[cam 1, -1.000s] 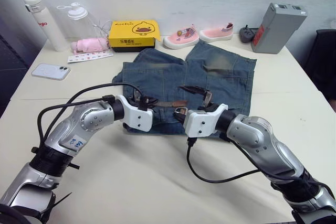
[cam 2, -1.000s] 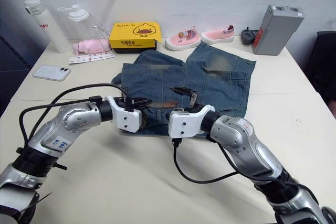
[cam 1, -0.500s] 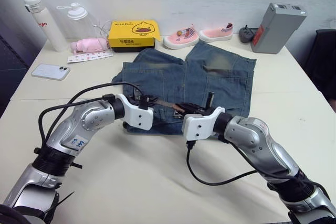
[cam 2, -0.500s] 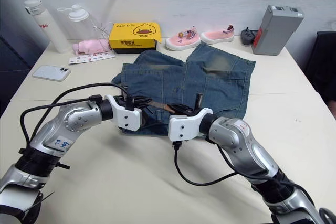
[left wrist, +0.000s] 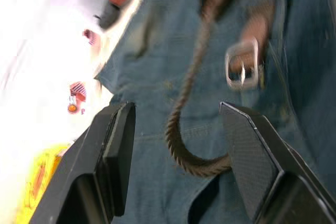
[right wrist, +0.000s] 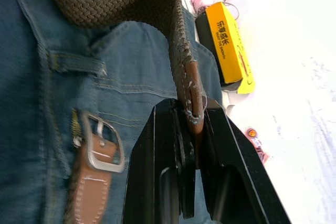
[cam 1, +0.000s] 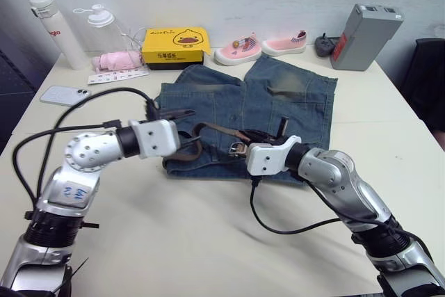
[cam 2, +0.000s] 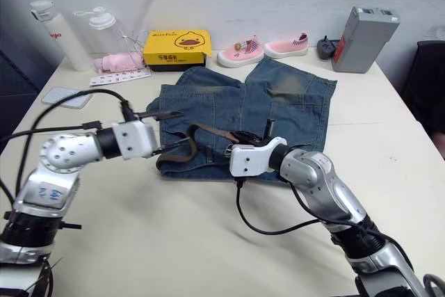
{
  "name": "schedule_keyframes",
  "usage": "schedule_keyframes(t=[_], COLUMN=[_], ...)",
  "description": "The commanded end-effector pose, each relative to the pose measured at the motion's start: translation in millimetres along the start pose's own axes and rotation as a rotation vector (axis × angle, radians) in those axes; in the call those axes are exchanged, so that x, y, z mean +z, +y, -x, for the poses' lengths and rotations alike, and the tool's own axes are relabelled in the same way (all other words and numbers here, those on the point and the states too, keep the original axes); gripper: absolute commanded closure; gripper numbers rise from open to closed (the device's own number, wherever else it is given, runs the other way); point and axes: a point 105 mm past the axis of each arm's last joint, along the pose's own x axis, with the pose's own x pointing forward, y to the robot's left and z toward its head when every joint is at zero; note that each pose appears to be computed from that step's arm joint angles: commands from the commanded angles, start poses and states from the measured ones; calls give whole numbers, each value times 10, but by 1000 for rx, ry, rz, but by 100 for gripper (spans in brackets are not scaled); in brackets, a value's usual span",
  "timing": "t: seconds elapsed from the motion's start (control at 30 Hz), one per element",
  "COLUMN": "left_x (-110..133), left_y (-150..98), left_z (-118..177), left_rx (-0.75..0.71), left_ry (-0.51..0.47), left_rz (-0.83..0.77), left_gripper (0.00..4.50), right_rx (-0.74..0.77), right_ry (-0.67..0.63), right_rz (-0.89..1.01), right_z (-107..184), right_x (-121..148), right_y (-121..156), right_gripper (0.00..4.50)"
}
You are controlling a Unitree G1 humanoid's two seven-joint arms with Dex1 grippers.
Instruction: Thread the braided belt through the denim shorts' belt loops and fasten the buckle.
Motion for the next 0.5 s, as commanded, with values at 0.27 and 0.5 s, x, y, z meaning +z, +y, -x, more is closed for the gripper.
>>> schedule_keyframes(t=[0.27, 0.5], left_x=[210, 4], left_y=[-602, -450], left_z=[210, -75], left_rx=[-147, 243], left_ry=[-232, -381], left_rz=[1642, 2180], left_gripper=[164, 164], right_rx=[-91, -109], right_ry=[-162, -214], right_rz=[190, 314], right_z=[36, 64], right_x=[164, 233], right_y=[-147, -125], right_gripper=[450, 450])
